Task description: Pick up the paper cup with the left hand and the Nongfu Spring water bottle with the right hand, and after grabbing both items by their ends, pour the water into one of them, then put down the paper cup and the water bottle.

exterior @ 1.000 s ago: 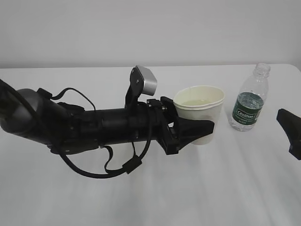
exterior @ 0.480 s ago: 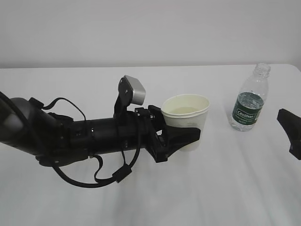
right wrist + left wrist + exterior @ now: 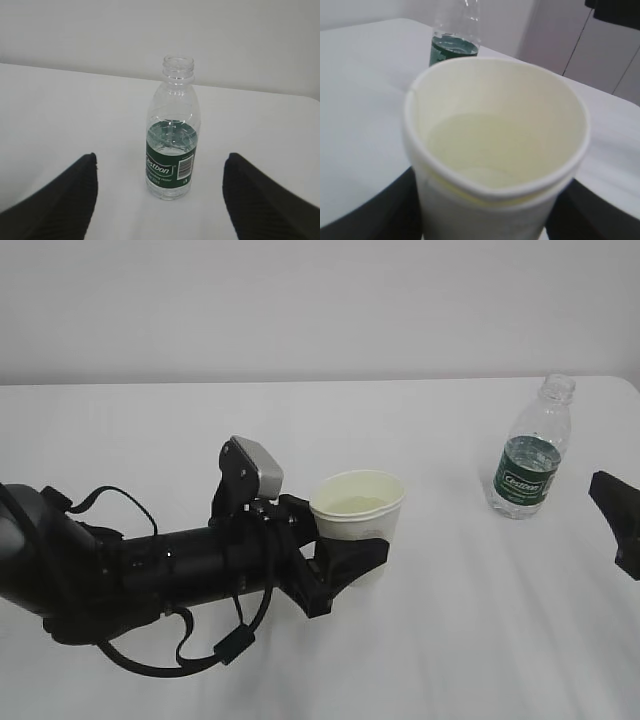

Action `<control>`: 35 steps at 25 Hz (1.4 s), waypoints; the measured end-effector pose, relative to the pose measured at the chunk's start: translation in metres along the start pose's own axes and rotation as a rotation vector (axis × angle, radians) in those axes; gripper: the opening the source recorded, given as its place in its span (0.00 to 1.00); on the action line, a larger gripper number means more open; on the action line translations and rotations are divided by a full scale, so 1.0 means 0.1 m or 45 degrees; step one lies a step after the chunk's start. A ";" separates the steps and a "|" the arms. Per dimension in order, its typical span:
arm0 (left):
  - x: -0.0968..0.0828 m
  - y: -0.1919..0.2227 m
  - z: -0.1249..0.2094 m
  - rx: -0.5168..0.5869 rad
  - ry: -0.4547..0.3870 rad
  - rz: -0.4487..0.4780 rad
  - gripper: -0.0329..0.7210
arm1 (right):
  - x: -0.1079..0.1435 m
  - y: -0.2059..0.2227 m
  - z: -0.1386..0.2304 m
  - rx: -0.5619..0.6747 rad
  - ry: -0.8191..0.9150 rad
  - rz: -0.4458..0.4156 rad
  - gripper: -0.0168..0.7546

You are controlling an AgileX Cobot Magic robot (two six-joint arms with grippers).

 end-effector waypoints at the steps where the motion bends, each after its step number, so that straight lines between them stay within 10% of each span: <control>1: 0.01 -0.01 0.01 0.001 0.001 -0.016 0.67 | 0.00 0.00 0.00 0.000 0.000 0.000 0.79; 35: 0.89 -0.72 -0.26 -0.151 0.070 -0.554 0.66 | 0.00 0.00 0.03 0.037 0.000 0.001 0.79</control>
Point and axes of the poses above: a point on each arm's last joint axis where the gripper is mounted, y pointing out along that axis toward the gripper, x along the wrist's bending axis when the last joint is at zero, z = x × y, the point moved 2 cm from there along y, pointing out along that axis toward the gripper, and after that the axes turned 3 degrees about -y, right-handed, at the moved point
